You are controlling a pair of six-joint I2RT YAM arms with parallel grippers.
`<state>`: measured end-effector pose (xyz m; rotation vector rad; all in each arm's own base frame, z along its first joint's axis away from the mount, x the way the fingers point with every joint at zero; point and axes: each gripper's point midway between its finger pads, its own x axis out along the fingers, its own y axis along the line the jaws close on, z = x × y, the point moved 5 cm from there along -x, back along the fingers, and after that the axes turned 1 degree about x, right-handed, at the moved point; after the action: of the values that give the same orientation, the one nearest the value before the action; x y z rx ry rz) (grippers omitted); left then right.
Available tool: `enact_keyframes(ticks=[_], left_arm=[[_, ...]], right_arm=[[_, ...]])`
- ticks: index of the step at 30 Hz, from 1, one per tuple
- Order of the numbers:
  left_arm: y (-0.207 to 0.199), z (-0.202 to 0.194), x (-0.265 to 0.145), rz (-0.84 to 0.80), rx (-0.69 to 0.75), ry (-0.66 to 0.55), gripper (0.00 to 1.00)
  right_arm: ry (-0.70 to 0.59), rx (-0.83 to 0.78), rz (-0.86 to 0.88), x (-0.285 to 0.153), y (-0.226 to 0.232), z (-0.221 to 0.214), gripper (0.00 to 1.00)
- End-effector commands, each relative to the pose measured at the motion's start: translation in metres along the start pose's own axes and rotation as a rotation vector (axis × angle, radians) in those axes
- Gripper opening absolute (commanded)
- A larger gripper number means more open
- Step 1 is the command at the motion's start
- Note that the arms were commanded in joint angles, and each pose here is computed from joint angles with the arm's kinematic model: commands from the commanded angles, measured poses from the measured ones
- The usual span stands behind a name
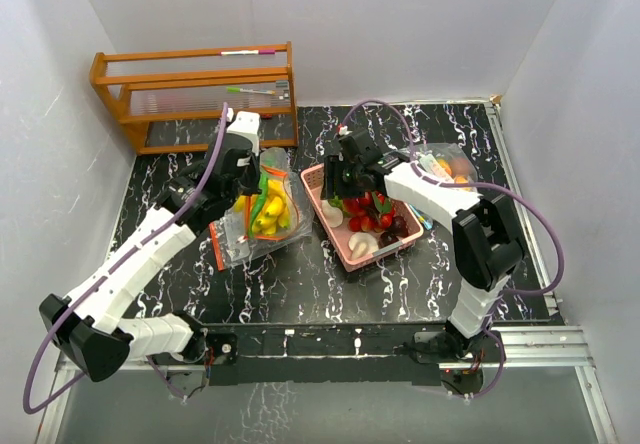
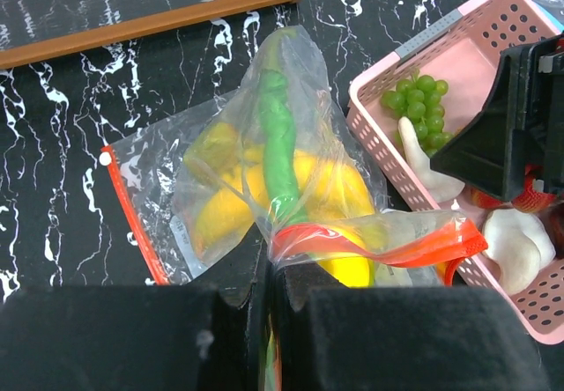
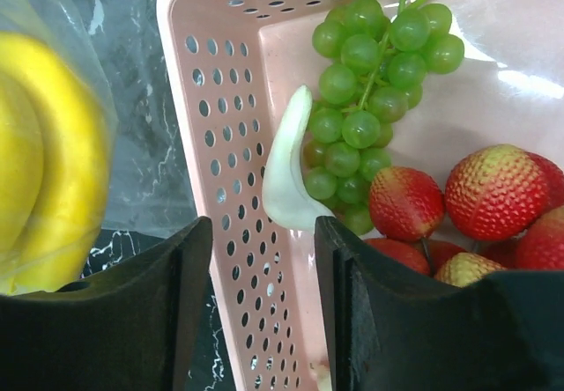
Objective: Place the food in the zip-top bag and seal the zipper
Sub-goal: Pick up the fake vegetable from the bin.
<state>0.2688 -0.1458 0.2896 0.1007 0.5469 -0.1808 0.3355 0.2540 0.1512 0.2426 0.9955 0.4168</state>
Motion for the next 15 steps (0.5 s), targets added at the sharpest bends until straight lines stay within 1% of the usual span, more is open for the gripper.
enact_keyframes(ticks=[1,5,11,15], left_arm=[[0.009,0.013,-0.014,0.016,-0.029,-0.074,0.00],[0.009,0.011,-0.015,0.015,-0.029,-0.077,0.00],[0.010,0.010,-0.019,0.009,-0.032,-0.087,0.00],[0.011,0.010,-0.021,0.008,-0.033,-0.093,0.00]], right_arm=[[-0.041,0.008,0.079,0.006,0.020,0.014,0.51],[-0.006,0.006,0.054,0.020,0.019,0.003,0.51],[0.009,0.015,-0.001,0.036,0.012,-0.002,0.51],[0.049,0.011,-0.035,0.049,0.006,-0.011,0.49]])
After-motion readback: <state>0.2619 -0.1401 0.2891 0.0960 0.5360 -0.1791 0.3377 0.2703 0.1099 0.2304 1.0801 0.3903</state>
